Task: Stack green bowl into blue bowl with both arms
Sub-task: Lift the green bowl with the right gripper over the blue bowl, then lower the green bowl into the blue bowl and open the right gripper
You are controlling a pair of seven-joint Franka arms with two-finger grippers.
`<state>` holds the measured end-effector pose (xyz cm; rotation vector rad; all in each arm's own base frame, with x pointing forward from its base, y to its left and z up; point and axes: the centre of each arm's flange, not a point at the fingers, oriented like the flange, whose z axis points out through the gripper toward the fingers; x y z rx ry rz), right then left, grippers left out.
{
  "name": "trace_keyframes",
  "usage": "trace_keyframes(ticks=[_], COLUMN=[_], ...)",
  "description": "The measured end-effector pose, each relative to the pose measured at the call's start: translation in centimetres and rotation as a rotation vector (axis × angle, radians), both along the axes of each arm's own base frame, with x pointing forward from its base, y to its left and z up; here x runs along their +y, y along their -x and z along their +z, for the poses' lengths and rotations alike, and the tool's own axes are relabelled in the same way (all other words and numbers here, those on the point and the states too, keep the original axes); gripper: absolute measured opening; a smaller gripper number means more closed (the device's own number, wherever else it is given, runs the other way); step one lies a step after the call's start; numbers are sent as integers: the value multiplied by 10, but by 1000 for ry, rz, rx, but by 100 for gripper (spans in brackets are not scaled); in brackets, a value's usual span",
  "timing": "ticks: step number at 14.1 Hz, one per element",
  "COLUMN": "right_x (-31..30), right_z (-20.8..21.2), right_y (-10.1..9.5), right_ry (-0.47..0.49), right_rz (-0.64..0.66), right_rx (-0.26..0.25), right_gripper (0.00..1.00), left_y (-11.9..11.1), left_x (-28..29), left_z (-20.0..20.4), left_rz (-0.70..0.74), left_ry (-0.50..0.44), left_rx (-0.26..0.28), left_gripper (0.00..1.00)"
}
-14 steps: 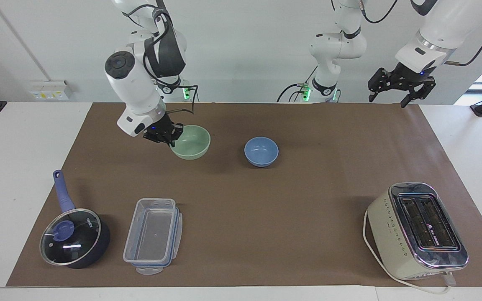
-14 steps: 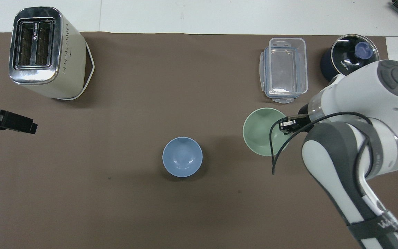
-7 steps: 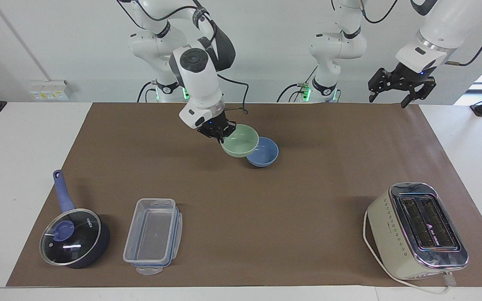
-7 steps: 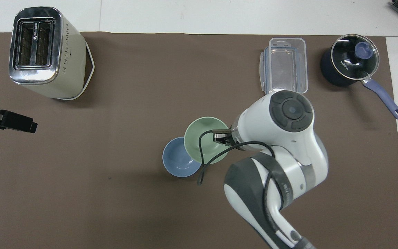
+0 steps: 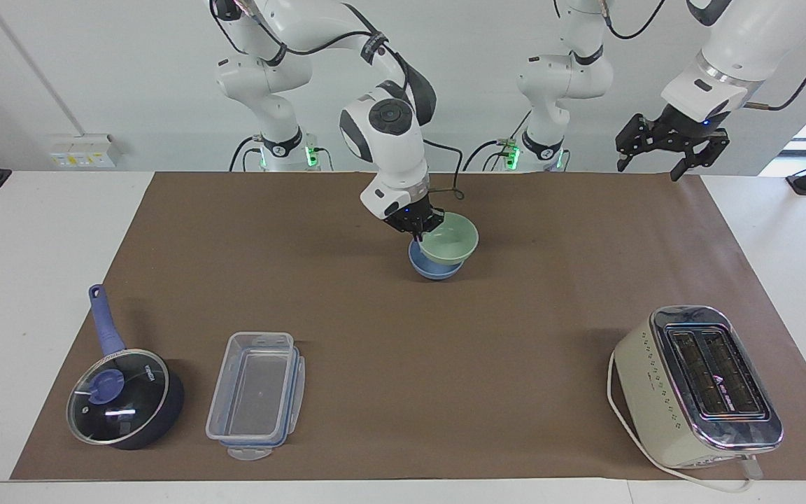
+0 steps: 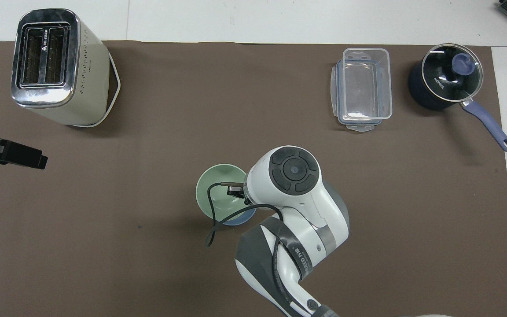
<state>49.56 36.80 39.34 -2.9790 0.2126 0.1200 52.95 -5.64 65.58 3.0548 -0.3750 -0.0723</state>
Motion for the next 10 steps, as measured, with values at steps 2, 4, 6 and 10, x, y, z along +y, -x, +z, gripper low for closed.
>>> trace_keyframes(ticks=[2, 4, 6, 10], right_x=[-2, -3, -3, -5], right_z=[-8, -14, -19, -23], right_y=[-3, -3, -3, -2], right_ry=[5, 9, 13, 18], right_rz=[-5, -6, -6, -7], right_rx=[11, 21, 29, 36], right_gripper=[5, 5, 5, 5], left_y=[0, 0, 0, 0], left_x=[0, 0, 0, 0], left_z=[0, 0, 0, 0], left_rz=[0, 0, 0, 0], left_ry=[0, 0, 0, 0], left_rx=[0, -1, -1, -1], left_gripper=[100, 100, 100, 100])
